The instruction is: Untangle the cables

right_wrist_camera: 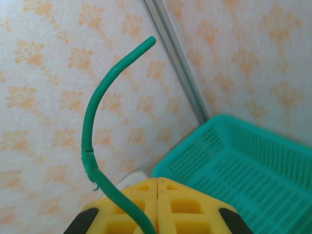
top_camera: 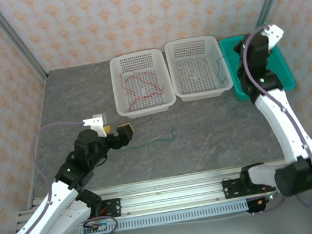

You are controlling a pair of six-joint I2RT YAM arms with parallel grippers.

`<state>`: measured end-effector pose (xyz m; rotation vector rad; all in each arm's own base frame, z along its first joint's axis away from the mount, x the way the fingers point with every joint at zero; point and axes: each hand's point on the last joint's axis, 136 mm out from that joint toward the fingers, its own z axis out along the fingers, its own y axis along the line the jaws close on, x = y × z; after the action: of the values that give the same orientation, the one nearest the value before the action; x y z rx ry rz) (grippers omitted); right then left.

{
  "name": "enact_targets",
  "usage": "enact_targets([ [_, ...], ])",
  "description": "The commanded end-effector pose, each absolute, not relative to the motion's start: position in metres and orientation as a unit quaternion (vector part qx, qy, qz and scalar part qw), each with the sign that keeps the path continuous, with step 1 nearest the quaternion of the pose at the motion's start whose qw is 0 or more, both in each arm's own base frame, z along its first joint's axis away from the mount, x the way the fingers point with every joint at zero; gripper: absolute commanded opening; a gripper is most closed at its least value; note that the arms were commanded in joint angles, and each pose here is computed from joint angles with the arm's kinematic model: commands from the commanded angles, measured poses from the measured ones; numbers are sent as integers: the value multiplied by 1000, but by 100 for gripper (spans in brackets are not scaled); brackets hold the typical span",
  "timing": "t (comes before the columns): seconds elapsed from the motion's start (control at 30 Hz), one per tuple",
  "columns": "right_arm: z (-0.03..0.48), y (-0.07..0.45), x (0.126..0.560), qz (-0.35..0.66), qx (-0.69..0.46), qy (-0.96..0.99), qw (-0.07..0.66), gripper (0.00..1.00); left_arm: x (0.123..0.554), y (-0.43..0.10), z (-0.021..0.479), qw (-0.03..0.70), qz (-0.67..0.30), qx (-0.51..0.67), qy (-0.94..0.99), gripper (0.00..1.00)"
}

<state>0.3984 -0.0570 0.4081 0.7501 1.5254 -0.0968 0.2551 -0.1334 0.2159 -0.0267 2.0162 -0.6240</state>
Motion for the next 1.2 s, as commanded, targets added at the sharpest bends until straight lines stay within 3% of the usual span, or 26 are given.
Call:
enact_targets([
  [0.0,431,-81,407,-193,310,648,668,0,243,-157,253,526,-306,82,789,100],
  [0.2,412,-96,443,-322,269,647,636,0,230,-173,259,511,-333,139,780,100],
  [0.37,354,-107,478,-245,271,710,602,0,235,-171,252,508,-318,132,790,100],
  [0.6,260,-131,519,-223,293,792,487,0,233,-167,248,503,-312,129,795,100],
  [0.63,251,-136,521,-218,311,792,478,9,232,-165,248,505,-310,126,796,100],
  [0.67,246,-138,523,-214,320,792,474,28,231,-163,248,507,-306,121,796,100],
  [0.7,242,-139,526,-213,322,795,468,70,232,-158,247,509,-298,113,799,100],
  [0.73,240,-139,527,-216,326,799,457,99,233,-152,246,511,-285,102,804,100],
  [0.9,261,-131,527,-192,324,820,432,99,241,-122,235,516,-222,34,827,100],
  [1.17,313,-89,501,-40,330,809,485,99,256,-71,195,470,-86,-97,873,100],
])
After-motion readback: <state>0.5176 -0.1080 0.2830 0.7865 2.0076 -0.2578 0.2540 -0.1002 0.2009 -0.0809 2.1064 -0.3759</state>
